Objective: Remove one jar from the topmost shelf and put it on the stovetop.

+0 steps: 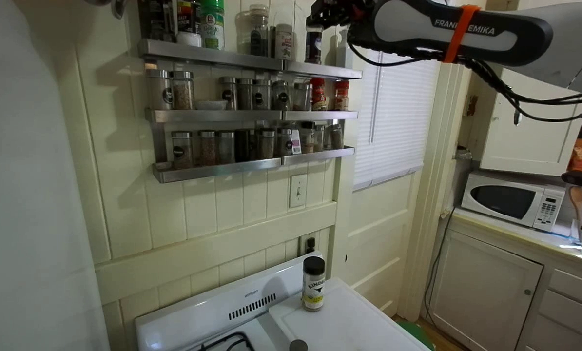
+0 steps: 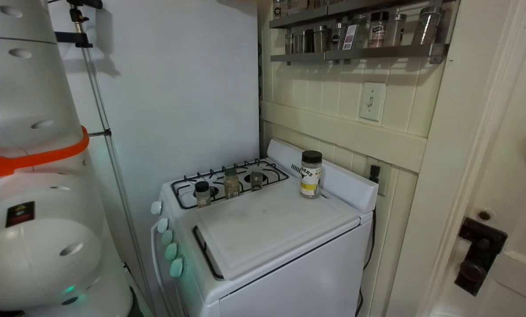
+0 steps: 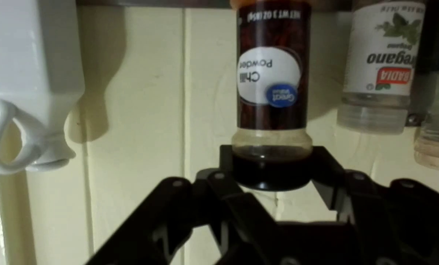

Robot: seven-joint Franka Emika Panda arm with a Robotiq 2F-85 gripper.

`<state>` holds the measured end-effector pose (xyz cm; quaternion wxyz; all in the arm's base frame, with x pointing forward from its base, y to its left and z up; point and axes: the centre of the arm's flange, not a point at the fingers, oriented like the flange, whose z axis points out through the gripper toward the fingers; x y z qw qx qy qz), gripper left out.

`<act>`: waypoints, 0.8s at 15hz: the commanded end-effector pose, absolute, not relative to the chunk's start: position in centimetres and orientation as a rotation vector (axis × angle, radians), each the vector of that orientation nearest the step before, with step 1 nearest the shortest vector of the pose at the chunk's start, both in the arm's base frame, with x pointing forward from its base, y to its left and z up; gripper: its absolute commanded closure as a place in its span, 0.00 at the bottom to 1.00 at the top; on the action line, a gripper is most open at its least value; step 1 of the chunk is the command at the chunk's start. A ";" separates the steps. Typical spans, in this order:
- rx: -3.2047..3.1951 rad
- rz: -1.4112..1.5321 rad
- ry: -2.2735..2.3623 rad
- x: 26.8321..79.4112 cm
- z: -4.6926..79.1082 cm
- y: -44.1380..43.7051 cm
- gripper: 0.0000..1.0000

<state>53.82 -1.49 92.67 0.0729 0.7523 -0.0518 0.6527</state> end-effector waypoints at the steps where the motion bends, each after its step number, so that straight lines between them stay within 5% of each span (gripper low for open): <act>1: 2.182 1.980 -0.119 52.4 96.2 -0.1 0.70; 12: 2.256 1.827 -0.377 44.1 97.3 5.2 0.70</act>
